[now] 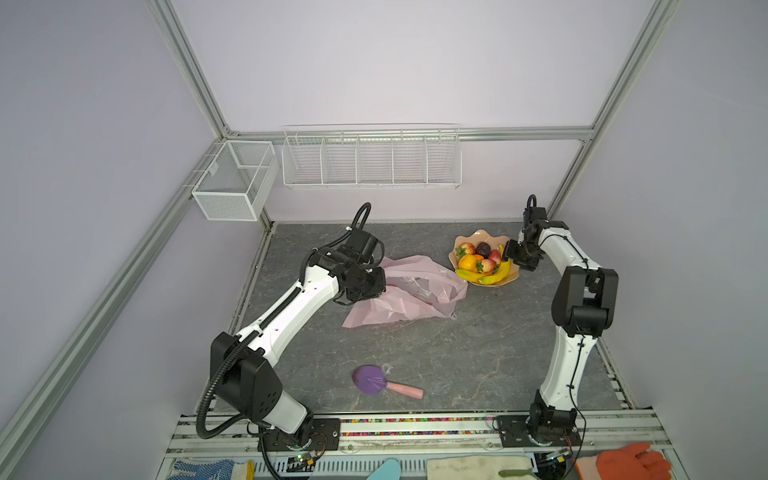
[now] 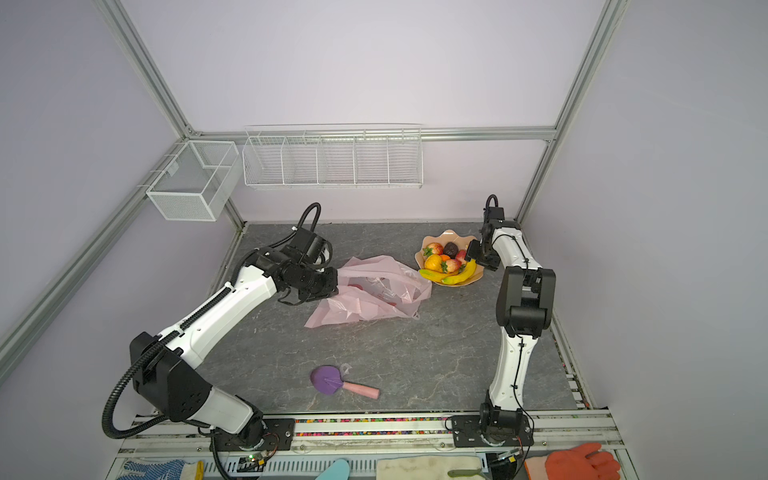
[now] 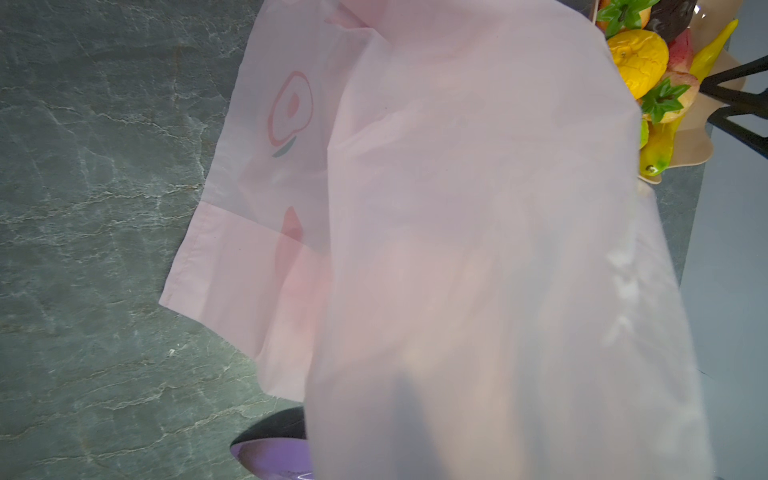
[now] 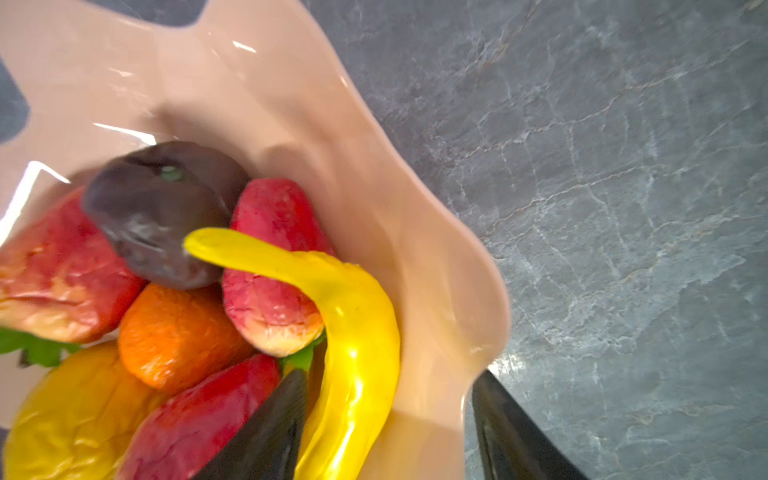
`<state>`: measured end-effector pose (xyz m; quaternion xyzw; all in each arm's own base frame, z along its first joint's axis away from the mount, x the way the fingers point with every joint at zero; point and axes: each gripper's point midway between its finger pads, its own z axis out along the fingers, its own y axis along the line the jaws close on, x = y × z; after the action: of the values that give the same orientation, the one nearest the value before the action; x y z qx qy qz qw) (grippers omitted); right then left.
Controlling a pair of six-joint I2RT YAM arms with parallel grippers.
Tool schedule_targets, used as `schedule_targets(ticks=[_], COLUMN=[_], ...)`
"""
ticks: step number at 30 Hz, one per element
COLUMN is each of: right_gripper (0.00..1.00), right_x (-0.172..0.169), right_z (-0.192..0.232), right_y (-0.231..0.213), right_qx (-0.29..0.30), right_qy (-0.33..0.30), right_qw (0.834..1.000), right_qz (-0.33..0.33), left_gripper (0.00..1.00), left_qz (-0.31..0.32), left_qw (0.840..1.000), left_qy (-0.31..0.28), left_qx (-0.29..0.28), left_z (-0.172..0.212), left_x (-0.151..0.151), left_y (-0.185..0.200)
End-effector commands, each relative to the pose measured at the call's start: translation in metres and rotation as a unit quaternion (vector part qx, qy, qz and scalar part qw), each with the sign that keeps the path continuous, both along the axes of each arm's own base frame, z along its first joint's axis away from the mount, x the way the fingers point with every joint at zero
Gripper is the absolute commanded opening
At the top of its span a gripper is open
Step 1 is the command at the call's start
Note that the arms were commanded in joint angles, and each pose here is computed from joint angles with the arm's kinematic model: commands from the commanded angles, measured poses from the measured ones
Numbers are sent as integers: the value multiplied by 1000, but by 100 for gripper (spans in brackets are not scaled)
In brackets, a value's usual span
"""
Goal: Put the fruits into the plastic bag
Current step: 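Lower the right gripper into the bowl and grasp the yellow banana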
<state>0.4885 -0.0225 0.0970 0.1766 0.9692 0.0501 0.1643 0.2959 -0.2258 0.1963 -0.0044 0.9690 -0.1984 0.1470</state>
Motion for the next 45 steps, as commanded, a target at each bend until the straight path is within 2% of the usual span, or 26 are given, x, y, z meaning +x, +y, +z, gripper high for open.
schedule_targets(ticks=[1, 8, 13, 20, 27, 38, 45], right_gripper=[68, 68, 62, 58, 55, 37, 27], right_x=[-3, -14, -18, -17, -10, -5, 4], right_z=[35, 12, -13, -40, -51, -57, -41], right_y=[9, 21, 17, 15, 14, 7, -1], right_qx=[-8, -3, -11, -19, -40, -84, -118], right_qy=[-24, 12, 39, 64, 77, 86, 68], right_qw=[999, 1000, 999, 998, 996, 992, 988], right_qz=[22, 23, 7, -3, 12, 45, 66], left_gripper=[0, 0, 0, 0, 0, 0, 0], left_qz=[-3, -12, -13, -11, -8, -4, -4], left_qw=[1000, 1000, 1000, 1000, 1000, 1000, 1000], left_qy=[-2, -4, -7, -9, -11, -10, -10], left_qx=[-2, 0, 1, -2, -6, -6, -7], left_z=[3, 5, 6, 8, 10, 11, 10], left_x=[-7, -8, -9, -11, -12, -10, -9], left_y=[3, 4, 5, 7, 7, 7, 6])
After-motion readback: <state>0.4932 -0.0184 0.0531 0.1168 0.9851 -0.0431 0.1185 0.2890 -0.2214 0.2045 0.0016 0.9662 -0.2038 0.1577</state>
